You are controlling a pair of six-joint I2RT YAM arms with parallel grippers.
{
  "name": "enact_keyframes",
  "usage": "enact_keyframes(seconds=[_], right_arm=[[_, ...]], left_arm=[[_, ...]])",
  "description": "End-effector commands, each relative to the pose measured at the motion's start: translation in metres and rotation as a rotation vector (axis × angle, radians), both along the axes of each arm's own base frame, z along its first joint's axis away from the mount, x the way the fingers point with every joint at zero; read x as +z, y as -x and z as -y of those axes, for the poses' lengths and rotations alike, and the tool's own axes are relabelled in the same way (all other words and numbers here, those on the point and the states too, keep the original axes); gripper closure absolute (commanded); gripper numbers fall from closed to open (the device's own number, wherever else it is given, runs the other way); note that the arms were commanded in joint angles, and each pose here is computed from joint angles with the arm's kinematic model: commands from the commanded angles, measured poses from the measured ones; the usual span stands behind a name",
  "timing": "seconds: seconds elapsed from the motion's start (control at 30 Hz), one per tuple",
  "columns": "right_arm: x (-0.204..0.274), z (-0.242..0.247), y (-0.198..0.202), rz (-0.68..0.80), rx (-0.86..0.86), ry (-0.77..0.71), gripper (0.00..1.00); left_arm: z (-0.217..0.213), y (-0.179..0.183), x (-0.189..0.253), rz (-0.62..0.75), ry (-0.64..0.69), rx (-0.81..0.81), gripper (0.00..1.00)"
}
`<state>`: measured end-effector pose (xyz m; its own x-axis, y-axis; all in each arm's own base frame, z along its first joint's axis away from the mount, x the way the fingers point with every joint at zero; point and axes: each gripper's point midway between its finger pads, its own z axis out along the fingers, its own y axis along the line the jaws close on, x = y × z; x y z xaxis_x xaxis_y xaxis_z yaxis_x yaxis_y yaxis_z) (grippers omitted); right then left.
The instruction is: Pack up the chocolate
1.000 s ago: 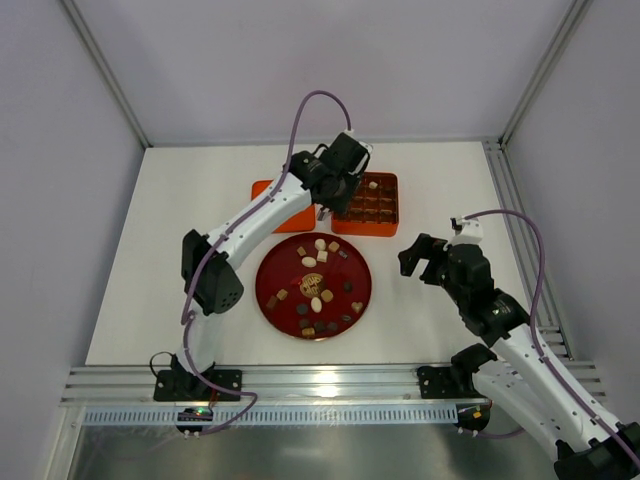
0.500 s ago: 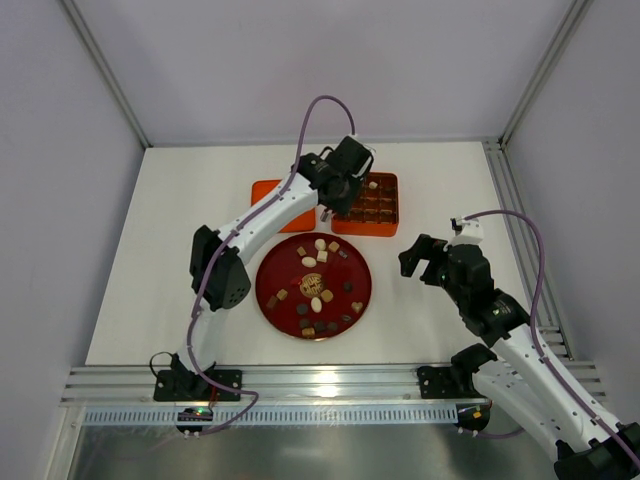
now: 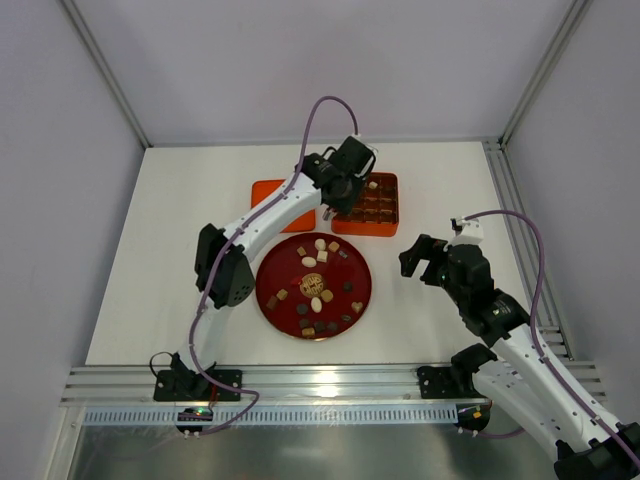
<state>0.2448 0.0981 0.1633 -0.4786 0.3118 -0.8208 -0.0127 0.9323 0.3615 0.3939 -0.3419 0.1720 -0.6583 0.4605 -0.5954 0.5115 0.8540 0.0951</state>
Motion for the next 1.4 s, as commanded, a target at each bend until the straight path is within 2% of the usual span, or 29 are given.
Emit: enact_keyframes(seconds=[0.0, 1.0, 1.23, 1.37], right_arm=[[0.021, 0.001, -0.005, 0.062, -0.007, -0.007, 0.0], [0.026, 0.002, -0.006, 0.071, -0.011, 0.003, 0.0], [0.027, 0.003, -0.006, 0.074, -0.012, 0.004, 0.0], [0.028, 0.003, -0.007, 0.078, -0.014, 0.006, 0.0]], left_arm=[[0.009, -0.013, 0.015, 0.051, 0.051, -0.004, 0.66], [0.01, -0.015, 0.017, 0.046, 0.075, -0.014, 0.6], [0.002, -0.015, 0.047, 0.094, 0.114, 0.008, 0.6], [-0.018, -0.012, 0.084, 0.147, 0.182, 0.044, 0.6]])
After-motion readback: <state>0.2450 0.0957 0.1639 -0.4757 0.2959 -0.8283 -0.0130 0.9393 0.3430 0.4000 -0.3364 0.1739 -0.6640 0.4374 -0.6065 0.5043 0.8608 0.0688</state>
